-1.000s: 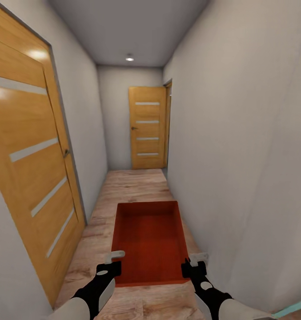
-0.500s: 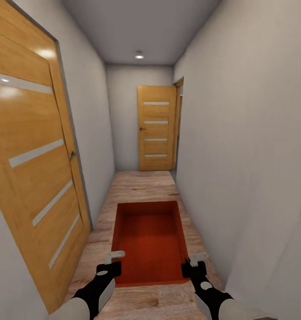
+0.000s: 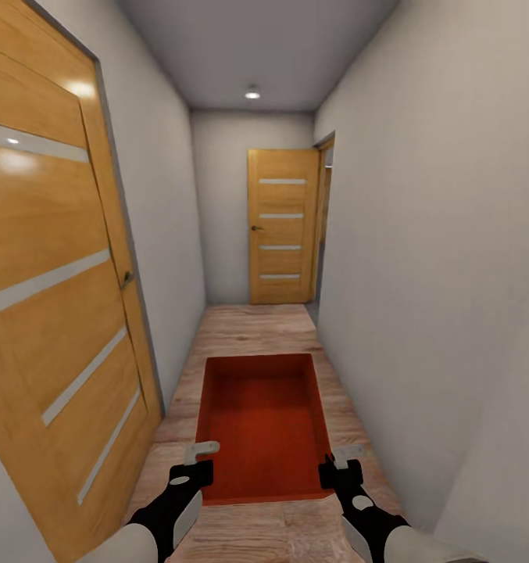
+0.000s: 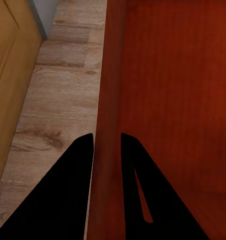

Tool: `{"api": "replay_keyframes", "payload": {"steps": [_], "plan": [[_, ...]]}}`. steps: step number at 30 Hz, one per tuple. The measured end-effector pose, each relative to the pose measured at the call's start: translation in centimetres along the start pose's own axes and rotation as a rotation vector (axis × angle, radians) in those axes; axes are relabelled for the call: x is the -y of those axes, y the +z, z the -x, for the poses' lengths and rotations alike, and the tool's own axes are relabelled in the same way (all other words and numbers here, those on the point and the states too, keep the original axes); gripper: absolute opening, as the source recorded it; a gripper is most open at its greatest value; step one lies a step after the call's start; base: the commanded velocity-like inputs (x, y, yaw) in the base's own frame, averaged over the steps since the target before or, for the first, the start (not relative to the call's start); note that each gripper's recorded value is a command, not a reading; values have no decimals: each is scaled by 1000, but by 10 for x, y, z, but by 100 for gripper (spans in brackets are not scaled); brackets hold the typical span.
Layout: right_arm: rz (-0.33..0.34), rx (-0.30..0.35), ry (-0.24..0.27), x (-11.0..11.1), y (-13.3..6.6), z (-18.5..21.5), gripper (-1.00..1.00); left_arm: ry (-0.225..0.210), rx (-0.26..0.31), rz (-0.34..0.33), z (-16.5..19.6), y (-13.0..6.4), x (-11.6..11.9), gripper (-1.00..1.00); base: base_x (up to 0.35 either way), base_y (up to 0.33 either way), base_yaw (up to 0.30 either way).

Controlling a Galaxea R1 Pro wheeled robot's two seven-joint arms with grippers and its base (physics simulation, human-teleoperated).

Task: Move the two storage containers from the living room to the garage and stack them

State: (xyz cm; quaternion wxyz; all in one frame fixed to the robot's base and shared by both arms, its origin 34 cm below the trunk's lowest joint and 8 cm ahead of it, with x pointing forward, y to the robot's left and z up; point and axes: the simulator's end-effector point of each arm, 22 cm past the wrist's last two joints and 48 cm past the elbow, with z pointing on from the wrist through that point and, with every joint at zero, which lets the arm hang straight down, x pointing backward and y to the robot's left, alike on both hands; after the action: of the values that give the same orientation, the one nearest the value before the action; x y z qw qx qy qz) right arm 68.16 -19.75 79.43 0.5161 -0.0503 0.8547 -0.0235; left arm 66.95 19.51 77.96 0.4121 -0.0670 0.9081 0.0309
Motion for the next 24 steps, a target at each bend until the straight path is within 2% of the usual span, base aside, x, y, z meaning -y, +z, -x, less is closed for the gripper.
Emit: {"api": "replay_keyframes", "payload": {"steps": [24], "plan": [[0, 0, 0, 0, 0, 0, -100, 0, 0, 0, 0, 0, 0, -100, 322, 78, 3]]}}
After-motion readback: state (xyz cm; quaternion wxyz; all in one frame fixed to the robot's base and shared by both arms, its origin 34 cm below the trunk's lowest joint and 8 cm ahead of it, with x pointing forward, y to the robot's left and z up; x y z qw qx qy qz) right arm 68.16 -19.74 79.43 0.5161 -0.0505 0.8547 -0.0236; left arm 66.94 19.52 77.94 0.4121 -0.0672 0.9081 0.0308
